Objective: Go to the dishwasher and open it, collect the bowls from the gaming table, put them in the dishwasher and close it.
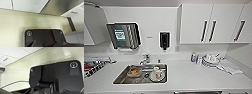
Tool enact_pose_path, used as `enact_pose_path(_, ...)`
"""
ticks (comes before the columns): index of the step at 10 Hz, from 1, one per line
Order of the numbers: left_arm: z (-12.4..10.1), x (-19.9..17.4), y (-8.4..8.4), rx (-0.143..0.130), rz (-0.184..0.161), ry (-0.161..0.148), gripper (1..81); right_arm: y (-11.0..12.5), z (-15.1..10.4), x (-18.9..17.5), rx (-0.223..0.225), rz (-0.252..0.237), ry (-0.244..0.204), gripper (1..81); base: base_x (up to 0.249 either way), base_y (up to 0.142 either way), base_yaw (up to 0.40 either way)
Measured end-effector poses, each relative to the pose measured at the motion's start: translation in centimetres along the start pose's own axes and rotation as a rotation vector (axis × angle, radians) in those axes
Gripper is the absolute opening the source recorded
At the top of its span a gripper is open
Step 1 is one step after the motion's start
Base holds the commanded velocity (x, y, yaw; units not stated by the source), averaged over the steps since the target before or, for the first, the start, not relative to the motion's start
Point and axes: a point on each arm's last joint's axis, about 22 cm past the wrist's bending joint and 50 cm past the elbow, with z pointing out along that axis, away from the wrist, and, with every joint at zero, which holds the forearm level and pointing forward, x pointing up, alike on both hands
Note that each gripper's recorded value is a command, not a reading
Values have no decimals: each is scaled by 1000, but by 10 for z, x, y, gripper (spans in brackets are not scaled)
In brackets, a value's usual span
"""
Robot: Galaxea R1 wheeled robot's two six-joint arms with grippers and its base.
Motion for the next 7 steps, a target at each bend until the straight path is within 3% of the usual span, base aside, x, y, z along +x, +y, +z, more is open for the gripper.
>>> enact_pose_path(2, -7, 14, -1, -12, -16, 22, 811, 2, -16, 14, 17, 11, -10, 811, 0, 0, 0)
enact_pose_path(5, -24, 70, -17, -9, 12, 93, 811, 1, -35, 60, 37, -7, 37, 811, 0, 0, 0)
enact_pose_path(7, -23, 137, -5, -48, 40, 157, 811, -7, -32, 92, 54, -29, 76, 811, 0, 0, 0)
